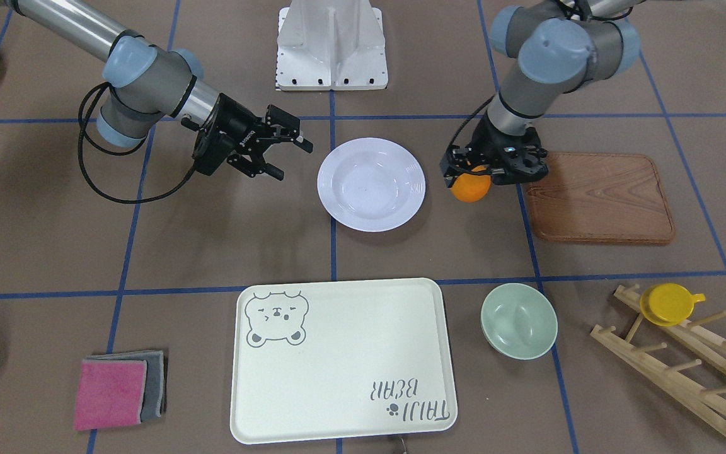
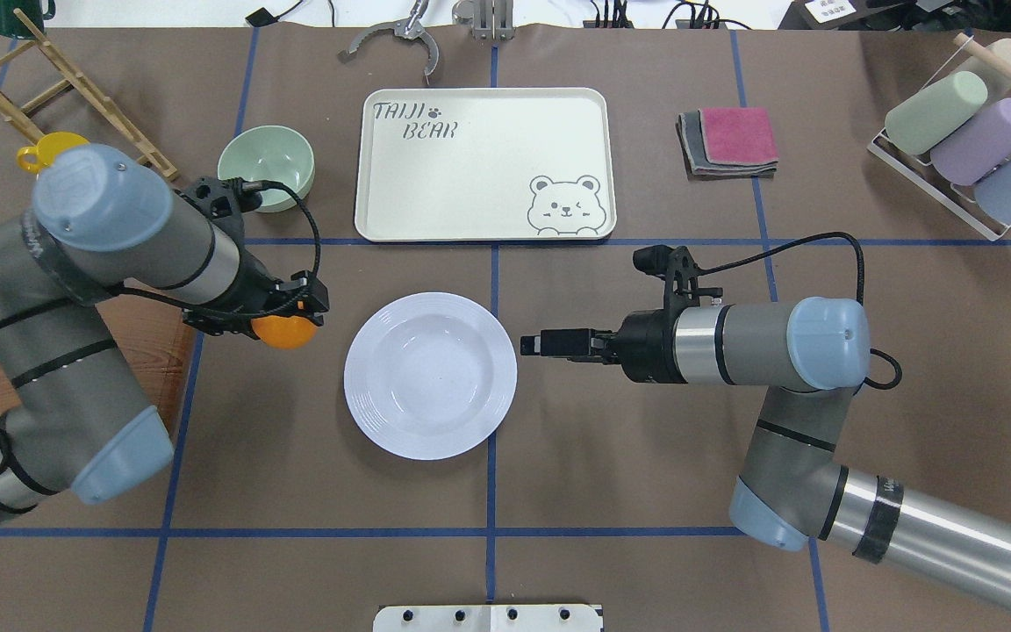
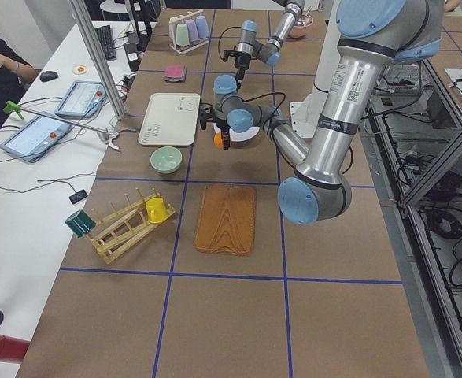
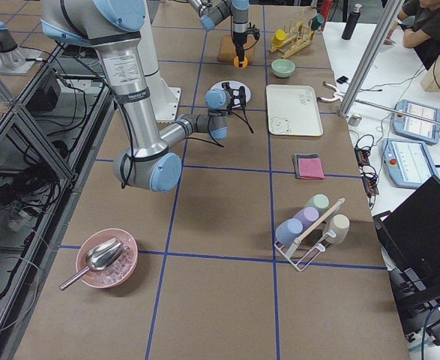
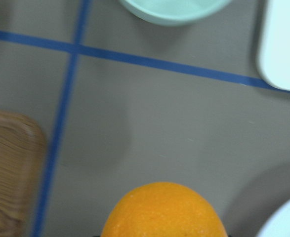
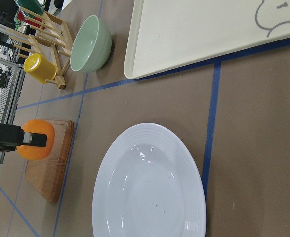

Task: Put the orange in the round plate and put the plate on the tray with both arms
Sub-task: 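Carry the orange onto the white plate with left gripper while right grips plate rim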

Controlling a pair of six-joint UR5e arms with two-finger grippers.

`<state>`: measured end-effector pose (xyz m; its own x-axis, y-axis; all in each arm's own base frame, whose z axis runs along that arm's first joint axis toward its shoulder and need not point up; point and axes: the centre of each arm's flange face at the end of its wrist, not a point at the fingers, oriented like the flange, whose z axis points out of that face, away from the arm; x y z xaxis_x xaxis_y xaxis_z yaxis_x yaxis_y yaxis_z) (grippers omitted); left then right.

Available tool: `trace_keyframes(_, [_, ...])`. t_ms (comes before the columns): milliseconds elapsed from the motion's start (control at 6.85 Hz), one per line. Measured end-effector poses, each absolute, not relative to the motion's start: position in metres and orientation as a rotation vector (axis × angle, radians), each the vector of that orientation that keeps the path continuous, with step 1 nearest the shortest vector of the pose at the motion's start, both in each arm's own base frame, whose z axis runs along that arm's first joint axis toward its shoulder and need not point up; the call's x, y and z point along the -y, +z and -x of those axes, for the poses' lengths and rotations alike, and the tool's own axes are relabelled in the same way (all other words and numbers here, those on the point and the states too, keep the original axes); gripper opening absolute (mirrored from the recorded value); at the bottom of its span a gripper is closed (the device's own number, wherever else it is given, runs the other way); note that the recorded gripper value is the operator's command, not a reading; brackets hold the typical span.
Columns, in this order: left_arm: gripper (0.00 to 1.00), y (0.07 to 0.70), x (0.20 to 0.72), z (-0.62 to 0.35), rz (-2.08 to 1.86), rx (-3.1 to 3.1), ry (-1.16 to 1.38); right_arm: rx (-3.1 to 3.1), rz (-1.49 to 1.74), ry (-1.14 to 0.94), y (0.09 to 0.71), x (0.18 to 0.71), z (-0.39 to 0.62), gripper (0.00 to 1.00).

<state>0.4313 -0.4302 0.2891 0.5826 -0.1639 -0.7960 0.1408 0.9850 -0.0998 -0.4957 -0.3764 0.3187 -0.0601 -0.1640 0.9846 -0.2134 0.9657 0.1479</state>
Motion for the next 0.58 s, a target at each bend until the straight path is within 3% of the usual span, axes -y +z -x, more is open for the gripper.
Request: trace_keyframes(584, [0.76, 0.237, 0.377, -0.527, 0.028, -0.929, -0.186, 1.666, -0.297, 0.065, 0.319, 0.366, 0.522, 0.97])
